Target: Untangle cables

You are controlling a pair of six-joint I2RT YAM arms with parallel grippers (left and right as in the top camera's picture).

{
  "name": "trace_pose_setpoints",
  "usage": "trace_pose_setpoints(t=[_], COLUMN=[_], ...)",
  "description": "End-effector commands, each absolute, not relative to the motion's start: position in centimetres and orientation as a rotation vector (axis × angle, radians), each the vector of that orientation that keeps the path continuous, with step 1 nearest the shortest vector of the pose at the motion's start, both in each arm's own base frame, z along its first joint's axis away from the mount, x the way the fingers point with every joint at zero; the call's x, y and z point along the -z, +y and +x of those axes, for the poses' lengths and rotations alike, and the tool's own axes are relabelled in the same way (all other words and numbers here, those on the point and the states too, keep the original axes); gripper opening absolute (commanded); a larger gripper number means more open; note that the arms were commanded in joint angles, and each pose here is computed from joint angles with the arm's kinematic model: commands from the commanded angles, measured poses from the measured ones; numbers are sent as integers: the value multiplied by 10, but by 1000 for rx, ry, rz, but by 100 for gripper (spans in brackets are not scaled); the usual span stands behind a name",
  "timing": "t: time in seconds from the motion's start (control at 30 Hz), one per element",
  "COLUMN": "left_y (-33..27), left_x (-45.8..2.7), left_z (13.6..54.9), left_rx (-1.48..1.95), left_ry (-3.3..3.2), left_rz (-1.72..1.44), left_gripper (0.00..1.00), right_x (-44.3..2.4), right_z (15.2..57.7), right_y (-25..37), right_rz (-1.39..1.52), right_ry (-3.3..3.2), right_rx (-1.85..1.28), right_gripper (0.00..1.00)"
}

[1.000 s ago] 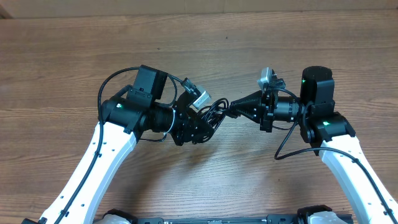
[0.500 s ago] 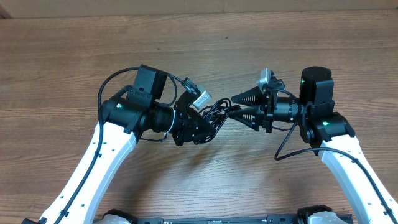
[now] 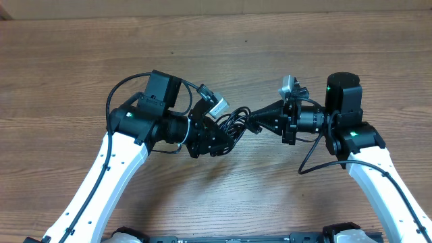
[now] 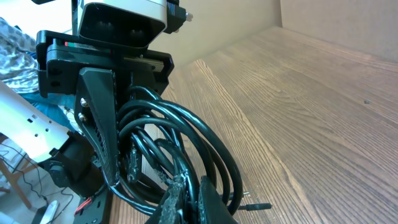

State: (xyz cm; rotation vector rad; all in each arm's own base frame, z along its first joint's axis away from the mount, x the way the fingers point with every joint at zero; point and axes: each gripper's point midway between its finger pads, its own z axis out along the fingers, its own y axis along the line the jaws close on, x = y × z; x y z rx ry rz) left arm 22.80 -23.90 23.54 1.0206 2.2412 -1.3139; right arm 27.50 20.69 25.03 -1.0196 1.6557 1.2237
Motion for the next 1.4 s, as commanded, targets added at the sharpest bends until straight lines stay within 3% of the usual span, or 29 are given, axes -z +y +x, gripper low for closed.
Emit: trace_pose_setpoints(t=[0.0,0.17,0.33,0.47,0.67,0.83,0.9,0.97,1.1,1.37], left_y=[-241,-240,-229,-229,-228,-227,-227,-227,-225,-224], left_x=[-244,-242,-225,-226,-225,-224,-224,-224,-221,-219], left_z=[229,230,249,252,257,257,257,256,250,231], left_rx=[1323,1320,1171,1162,1127,1117,1116,1115,1109,1144], left_ry=[2196,2236,2425,2409,2405,2407,2403,2402,2394,2348], left_rz=[1041,1001,791,795,792,792,801,808,873,1028], left_gripper=[4,4,4,4,4,4,4,4,4,4], right_x=[-256,-239,-200,-172,-154,-151,-161,-178,-212,-222], right_z=[277,306,349,359,350,346,350,350,334,317], right_y=[208,196,152,109,91,92,106,130,170,185], right_rz=[-1008,-668,-34,422,658,653,434,112,-450,-831], right_ry=[1662,1950,2243,2329,2370,2394,2386,2332,2109,1897], right_rx=[-1226,-1192,-959,-753,-664,-669,-719,-815,-958,-922], right_gripper=[4,4,4,4,4,4,4,14,45,67])
